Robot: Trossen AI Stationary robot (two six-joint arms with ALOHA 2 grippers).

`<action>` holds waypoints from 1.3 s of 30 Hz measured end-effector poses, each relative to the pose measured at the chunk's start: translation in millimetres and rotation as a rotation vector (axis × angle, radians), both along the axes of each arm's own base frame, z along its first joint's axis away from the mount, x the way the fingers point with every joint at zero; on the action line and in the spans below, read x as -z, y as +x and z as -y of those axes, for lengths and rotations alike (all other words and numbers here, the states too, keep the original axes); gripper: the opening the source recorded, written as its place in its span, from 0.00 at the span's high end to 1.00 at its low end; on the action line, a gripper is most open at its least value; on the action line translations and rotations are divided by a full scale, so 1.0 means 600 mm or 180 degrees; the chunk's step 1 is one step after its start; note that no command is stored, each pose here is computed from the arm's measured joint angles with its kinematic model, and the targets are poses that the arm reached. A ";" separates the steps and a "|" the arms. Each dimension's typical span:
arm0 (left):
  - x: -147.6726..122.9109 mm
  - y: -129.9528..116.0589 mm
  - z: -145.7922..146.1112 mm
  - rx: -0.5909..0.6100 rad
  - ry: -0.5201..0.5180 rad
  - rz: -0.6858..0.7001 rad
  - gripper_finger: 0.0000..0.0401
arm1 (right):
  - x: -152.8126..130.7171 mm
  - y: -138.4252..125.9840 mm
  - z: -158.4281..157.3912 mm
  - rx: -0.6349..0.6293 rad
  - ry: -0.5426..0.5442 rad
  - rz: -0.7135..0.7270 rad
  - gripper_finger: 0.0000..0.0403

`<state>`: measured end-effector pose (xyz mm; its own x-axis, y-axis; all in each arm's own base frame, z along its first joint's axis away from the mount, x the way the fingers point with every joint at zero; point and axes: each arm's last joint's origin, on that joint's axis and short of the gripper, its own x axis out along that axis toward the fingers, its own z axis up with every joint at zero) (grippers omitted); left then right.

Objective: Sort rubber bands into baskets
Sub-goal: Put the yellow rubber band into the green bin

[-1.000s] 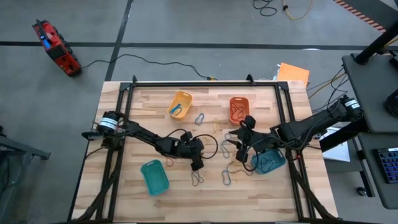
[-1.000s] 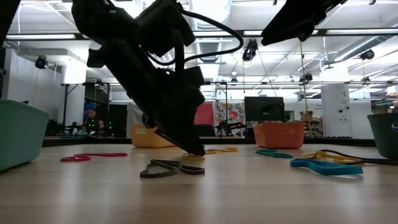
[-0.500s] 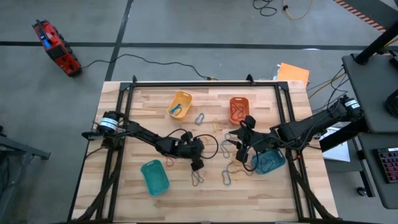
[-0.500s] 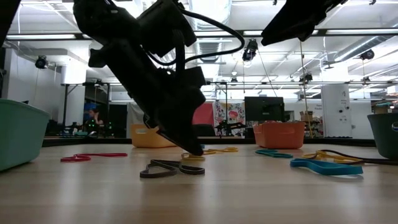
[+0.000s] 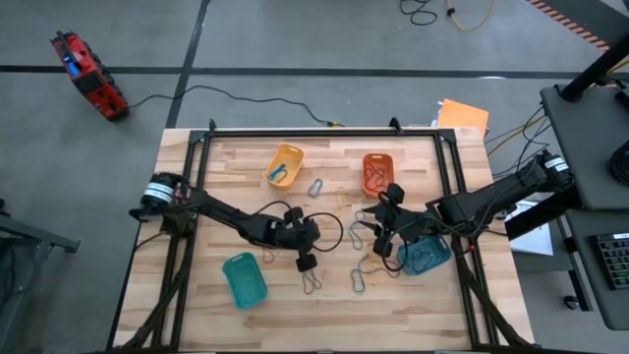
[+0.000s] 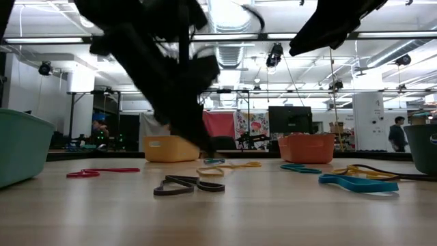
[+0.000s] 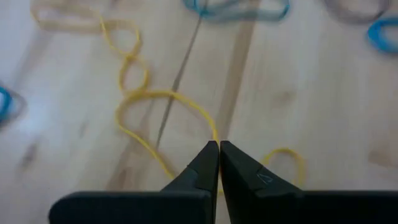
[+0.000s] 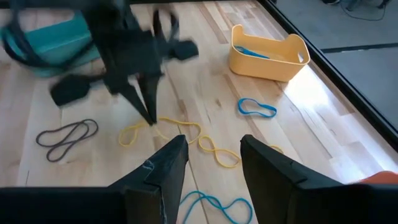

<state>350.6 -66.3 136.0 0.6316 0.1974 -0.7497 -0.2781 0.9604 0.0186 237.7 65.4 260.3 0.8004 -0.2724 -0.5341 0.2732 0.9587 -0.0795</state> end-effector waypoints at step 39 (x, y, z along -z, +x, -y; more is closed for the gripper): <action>-0.280 -0.234 0.106 0.1189 -0.0524 0.0726 1.00 | 0.012 -0.003 0.001 0.0028 -0.0007 -0.0037 0.65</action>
<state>210.1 -130.2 303.8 0.7892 -0.1849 -0.5857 0.1082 0.9806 -0.1637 236.0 64.6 252.9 0.7916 -0.2806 -0.5428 0.2807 0.9560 -0.0849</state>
